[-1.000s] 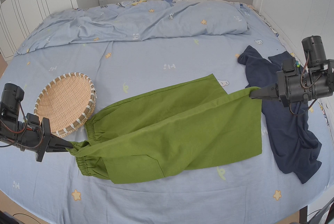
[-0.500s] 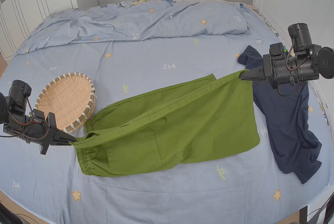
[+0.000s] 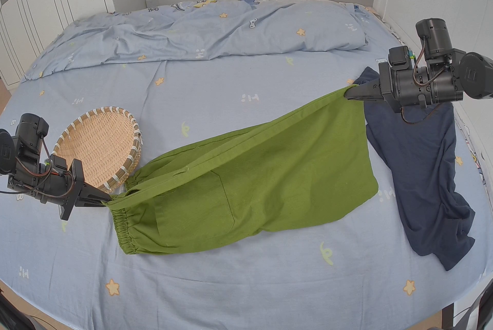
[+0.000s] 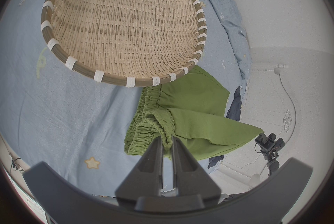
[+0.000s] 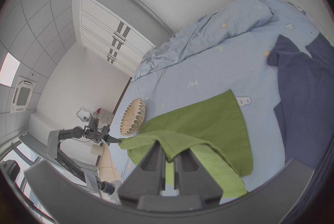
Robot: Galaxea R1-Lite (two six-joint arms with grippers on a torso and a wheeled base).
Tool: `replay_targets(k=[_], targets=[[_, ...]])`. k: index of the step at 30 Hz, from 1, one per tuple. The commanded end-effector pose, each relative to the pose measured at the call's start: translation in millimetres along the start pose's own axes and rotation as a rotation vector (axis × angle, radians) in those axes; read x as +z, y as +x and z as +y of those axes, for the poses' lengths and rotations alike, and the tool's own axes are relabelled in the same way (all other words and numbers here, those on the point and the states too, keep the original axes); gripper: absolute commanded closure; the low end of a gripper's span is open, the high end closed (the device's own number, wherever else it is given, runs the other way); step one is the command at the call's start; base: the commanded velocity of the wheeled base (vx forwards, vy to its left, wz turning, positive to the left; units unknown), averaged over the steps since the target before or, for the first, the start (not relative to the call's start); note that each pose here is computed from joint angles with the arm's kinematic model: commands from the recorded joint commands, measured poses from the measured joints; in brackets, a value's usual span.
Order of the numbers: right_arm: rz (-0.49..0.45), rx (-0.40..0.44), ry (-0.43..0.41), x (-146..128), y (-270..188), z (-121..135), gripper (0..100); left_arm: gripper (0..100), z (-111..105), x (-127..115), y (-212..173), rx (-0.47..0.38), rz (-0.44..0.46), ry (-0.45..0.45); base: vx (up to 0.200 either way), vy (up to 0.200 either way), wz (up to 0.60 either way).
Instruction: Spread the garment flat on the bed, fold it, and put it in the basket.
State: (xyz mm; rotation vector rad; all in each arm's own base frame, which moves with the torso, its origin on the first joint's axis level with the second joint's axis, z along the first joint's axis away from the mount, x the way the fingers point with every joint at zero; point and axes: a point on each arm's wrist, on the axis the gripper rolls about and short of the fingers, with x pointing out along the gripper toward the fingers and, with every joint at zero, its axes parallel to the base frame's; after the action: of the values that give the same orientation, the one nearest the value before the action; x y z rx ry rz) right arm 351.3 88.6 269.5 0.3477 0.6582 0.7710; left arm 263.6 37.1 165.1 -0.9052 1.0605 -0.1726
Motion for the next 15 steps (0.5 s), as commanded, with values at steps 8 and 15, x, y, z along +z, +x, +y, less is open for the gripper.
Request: replay_targets(k=[8, 15], targets=[[0.014, 0.002, 0.002, 7, 16, -8, 100, 100, -13, 12, -2, -0.018, -0.017, 0.019, 0.000, 0.000, 0.00], [0.002, 0.005, -0.027, 12, 20, -11, 100, 100, -9, 20, 7, -0.008, -0.003, 0.007, 0.000, 0.000, 0.00]])
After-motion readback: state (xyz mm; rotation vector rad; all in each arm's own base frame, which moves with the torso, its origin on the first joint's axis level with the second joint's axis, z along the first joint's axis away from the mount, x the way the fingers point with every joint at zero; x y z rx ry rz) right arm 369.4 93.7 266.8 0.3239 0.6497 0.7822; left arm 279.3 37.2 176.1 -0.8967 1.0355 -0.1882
